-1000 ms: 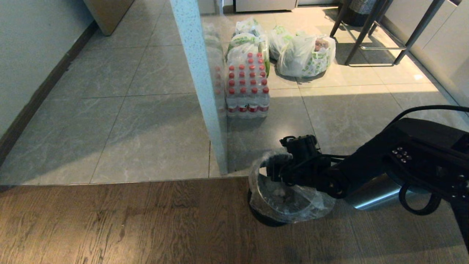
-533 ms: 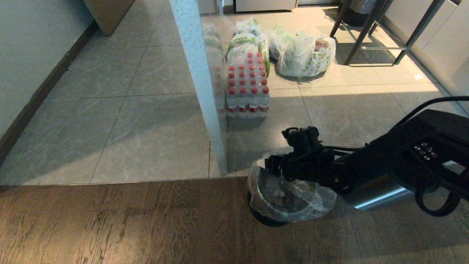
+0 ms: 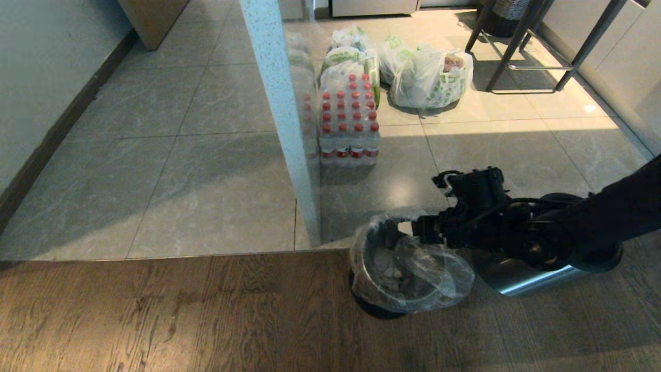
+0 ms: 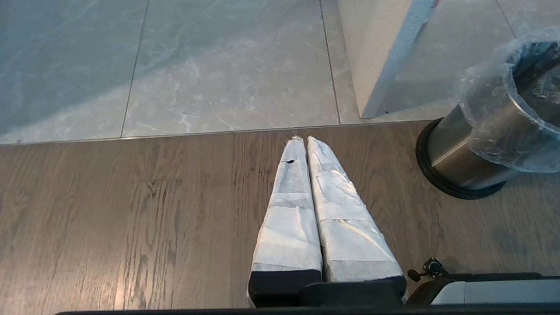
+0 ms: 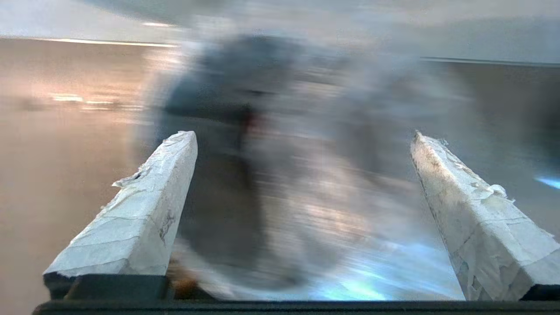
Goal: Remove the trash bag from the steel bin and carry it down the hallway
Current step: Pick up the trash bag
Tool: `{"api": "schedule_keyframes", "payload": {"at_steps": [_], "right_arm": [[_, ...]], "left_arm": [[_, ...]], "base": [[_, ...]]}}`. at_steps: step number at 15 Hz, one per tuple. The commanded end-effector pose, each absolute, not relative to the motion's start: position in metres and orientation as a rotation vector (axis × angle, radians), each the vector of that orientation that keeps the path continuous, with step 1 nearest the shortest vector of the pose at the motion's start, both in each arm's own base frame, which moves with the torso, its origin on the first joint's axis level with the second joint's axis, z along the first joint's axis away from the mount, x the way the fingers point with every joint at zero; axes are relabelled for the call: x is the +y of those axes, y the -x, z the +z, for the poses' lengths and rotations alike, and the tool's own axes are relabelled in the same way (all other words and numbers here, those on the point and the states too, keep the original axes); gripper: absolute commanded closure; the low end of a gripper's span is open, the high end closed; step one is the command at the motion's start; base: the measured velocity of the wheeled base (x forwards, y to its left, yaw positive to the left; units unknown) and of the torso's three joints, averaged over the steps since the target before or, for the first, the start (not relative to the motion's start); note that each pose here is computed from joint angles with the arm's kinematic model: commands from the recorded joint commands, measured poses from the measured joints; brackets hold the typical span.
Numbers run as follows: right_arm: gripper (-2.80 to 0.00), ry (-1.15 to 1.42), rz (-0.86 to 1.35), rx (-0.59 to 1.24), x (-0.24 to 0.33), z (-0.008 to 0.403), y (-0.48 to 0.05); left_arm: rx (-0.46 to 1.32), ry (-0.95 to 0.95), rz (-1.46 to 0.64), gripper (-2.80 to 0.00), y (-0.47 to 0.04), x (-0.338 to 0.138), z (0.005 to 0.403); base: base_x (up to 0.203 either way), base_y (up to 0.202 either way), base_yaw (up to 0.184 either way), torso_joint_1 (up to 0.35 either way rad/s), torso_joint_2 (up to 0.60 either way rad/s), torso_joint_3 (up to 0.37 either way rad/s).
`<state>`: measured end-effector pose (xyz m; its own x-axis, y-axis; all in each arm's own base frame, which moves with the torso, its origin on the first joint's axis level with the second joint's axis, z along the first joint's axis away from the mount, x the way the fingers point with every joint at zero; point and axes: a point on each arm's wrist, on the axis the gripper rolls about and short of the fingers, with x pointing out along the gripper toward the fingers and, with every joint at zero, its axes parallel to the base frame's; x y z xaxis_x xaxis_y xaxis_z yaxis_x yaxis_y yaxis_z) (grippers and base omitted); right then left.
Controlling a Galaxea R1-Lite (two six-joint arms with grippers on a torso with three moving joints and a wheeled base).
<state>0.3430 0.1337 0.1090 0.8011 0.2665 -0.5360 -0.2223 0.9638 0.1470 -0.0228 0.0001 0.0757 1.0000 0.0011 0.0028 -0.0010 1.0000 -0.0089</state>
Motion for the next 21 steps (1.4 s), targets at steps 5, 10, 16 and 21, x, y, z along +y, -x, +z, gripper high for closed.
{"api": "schedule_keyframes", "payload": {"at_steps": [5,10,16,21], "right_arm": [[-2.8,0.02,0.187,0.592,0.097,0.109,-0.335],[-2.8,0.011,0.181,0.675,0.103,0.076,-0.353],[-2.8,0.019,0.169,0.784,0.104,0.059,-0.356],[-2.8,-0.025,0.169,0.789,0.111,0.068,-0.357]], "left_arm": [[-0.003,0.009,0.002,0.0,0.023,0.0,0.076],[-0.002,0.009,0.002,0.0,0.023,0.0,0.075],[-0.003,0.009,0.002,0.0,0.023,0.0,0.076],[-0.002,0.009,0.002,0.0,0.023,0.0,0.075]], "base": [[0.0,0.0,0.0,0.0,0.0,0.0],[0.0,0.0,0.0,0.0,0.0,0.0],[0.0,0.0,0.0,0.0,0.0,0.0],[0.0,0.0,0.0,0.0,0.0,0.0]]}}
